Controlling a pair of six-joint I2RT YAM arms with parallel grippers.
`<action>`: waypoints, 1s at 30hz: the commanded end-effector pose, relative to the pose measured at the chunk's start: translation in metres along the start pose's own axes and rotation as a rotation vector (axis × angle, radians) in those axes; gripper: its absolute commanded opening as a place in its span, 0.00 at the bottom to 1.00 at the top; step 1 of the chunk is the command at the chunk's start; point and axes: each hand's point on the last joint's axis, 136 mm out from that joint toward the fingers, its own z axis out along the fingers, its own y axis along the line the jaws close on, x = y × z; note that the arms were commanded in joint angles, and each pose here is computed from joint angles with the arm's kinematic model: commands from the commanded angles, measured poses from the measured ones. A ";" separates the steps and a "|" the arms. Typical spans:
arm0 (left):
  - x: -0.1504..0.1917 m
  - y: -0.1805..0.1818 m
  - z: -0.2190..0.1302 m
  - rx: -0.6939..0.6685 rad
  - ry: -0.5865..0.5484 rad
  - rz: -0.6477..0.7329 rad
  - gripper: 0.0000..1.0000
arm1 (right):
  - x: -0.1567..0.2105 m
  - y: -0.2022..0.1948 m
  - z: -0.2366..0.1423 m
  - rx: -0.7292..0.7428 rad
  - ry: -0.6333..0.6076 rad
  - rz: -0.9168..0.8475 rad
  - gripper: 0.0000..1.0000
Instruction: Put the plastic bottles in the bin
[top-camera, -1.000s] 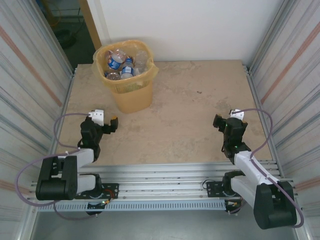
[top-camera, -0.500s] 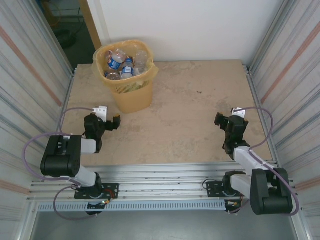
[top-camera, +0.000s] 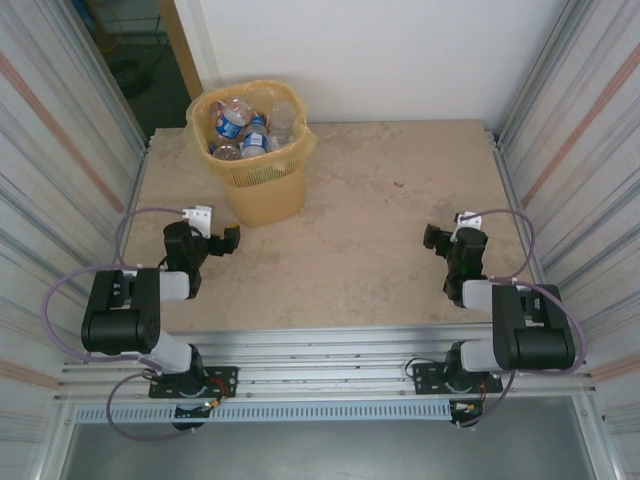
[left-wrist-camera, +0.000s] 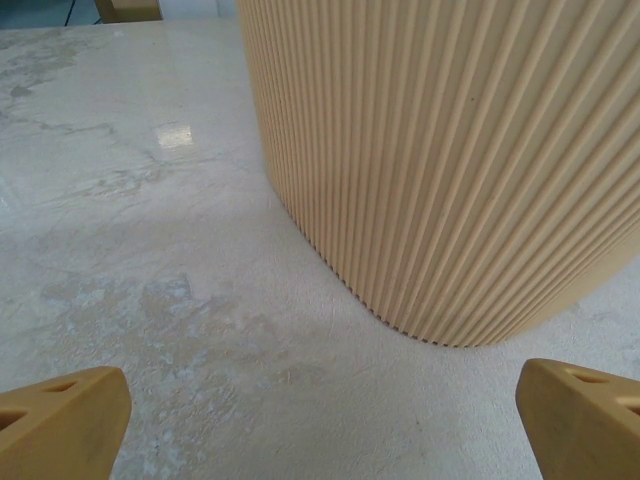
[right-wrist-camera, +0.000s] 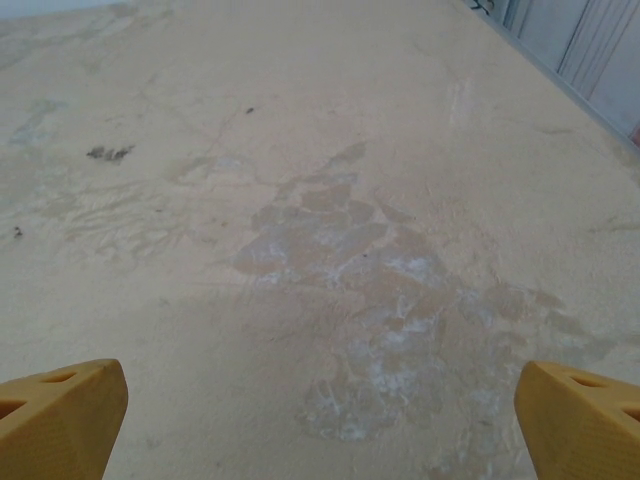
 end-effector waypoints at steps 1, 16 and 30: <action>-0.003 -0.002 0.001 0.014 -0.007 0.001 0.99 | -0.015 0.003 0.008 -0.047 -0.077 0.012 0.98; -0.003 -0.001 0.002 0.002 -0.002 0.008 0.99 | -0.005 0.032 0.022 -0.240 0.021 -0.041 0.98; -0.003 -0.002 0.002 0.002 -0.001 0.007 0.99 | -0.006 0.025 0.025 -0.157 0.022 -0.048 0.98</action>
